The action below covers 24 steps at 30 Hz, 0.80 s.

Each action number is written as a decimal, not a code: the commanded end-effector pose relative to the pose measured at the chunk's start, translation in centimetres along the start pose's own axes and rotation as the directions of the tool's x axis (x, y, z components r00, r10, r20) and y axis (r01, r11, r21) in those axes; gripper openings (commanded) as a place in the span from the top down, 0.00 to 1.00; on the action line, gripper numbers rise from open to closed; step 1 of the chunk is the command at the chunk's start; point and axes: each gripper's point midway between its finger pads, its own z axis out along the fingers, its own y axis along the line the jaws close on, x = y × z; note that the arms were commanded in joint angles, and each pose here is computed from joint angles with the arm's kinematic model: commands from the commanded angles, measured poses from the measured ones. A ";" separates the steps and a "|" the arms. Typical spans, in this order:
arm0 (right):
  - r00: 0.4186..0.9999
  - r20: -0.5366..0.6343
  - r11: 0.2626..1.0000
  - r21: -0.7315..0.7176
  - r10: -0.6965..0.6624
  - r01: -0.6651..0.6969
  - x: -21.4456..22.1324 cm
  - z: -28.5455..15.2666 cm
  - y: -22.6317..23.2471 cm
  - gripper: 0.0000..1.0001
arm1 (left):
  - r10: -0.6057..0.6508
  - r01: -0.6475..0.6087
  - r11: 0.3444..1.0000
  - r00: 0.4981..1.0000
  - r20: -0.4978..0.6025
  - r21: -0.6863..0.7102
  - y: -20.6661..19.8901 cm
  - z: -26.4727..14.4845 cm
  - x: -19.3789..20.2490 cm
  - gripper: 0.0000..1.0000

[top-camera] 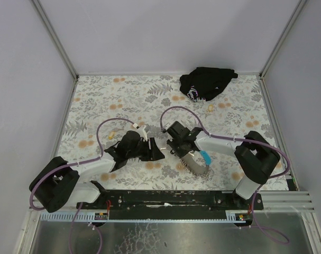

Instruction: Put the keys on the keyring

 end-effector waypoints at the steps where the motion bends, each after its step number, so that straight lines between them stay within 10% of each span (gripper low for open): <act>1: 0.994 0.060 0.995 -0.013 0.096 -0.095 -2.2 -1.0 -1.1 0.74 | 0.043 -0.044 0.997 0.999 0.016 0.070 -1.2 0.2 -0.3 0.47; 14: 0.979 0.092 0.980 -0.099 0.181 -0.171 -2.6 -1.6 -1.7 0.84 | 0.089 -0.087 0.986 0.996 -0.005 0.142 -2.9 1.9 0.0 0.47; 24: 0.988 0.059 0.981 -0.144 0.141 -0.131 -1.5 -1.7 -1.0 0.67 | 0.089 -0.088 0.988 0.996 -0.005 0.126 -2.6 3.0 -0.5 0.51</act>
